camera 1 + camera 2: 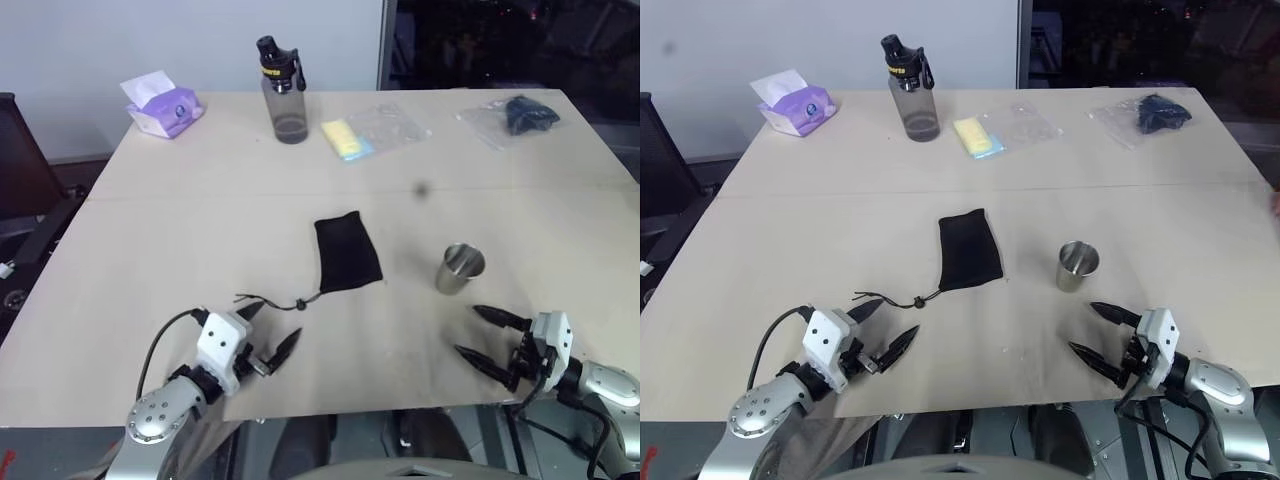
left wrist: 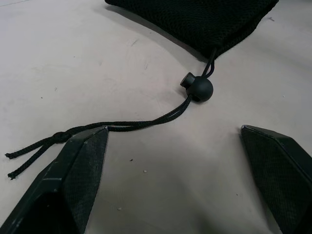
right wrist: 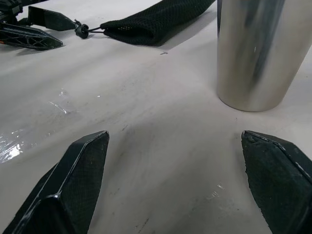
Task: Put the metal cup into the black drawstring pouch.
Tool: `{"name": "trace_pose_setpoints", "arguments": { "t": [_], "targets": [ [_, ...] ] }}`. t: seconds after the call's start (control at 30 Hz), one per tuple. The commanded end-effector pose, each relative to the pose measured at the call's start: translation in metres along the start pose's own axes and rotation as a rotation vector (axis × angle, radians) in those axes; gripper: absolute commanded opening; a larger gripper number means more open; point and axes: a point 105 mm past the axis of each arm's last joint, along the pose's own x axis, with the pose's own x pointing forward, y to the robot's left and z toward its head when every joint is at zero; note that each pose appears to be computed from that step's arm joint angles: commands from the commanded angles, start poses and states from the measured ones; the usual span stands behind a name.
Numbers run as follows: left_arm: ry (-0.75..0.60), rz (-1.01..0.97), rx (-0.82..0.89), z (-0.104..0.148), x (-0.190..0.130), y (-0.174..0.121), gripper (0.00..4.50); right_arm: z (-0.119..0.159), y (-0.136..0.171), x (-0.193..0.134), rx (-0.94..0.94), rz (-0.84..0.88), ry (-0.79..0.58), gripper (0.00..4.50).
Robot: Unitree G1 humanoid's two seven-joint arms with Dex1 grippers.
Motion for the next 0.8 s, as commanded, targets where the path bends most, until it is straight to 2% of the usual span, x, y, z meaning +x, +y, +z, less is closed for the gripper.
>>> {"name": "trace_pose_setpoints", "arguments": {
  "t": [0.03,0.63,0.8],
  "targets": [
    [0.002,-0.011,0.005,-0.001,-0.001,-0.002,4.5,0.007,0.0,0.001,-0.022,0.003,-0.028,4.42],
    [-0.03,-0.082,0.004,0.007,-0.001,-0.007,4.5,0.008,0.002,0.0,-0.025,-0.009,-0.036,4.42],
    [-0.094,-0.104,0.02,0.028,0.01,-0.008,4.5,0.011,0.005,0.001,-0.028,-0.004,-0.043,4.42]
  ]
}}
